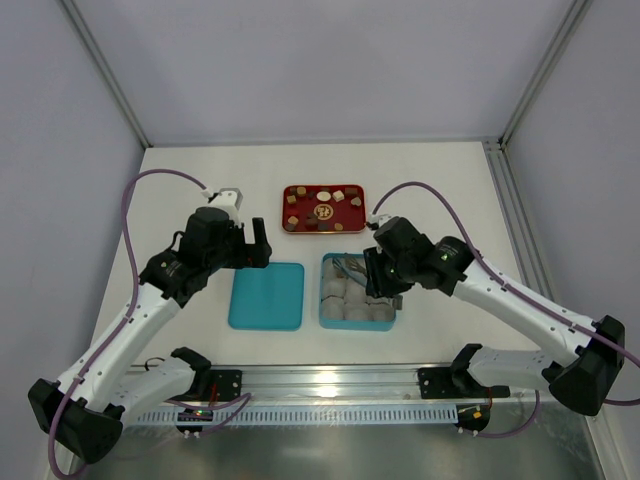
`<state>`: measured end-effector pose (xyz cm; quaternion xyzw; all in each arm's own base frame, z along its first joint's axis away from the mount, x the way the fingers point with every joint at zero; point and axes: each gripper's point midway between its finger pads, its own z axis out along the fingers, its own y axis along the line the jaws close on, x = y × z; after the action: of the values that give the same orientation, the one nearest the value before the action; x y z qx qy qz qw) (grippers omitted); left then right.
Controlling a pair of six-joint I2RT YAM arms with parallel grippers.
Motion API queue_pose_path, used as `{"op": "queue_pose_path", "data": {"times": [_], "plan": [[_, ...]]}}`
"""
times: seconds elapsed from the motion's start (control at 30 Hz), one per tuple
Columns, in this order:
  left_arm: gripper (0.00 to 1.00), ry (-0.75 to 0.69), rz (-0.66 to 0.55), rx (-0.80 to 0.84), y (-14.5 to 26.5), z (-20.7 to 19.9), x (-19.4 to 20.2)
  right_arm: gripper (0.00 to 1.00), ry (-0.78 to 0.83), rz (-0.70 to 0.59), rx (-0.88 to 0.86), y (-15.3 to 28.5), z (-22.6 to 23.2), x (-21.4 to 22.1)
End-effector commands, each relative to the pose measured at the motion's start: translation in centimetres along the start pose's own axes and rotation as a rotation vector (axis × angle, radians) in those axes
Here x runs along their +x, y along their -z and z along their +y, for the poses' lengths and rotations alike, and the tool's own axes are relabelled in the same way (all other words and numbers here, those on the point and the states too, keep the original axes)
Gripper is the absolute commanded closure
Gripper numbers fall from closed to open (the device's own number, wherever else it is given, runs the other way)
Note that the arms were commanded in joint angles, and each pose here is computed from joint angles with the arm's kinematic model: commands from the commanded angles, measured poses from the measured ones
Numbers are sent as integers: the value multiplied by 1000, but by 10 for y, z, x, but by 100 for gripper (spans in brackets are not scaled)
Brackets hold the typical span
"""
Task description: Pack the chocolate
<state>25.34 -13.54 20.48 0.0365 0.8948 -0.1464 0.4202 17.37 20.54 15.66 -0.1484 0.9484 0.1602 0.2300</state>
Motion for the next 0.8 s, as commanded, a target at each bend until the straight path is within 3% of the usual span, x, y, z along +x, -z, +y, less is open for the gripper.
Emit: {"op": "queue_pose_path", "data": {"times": [0.0,0.3,0.5,0.77], "plan": [[0,-6,-47,5,6,-3,-17,59,24,-100,-31,23,11,-27],[0,-6,-51,4,7,-3,-18,58,75,-206,-18,43,22,-87],[0,-7,-45,8,6,-4,-16,58,145,-194,9,13,27,-128],[0,-6,-52,6,7,-3,-17,58,121,-156,15,-31,14,-162]]}}
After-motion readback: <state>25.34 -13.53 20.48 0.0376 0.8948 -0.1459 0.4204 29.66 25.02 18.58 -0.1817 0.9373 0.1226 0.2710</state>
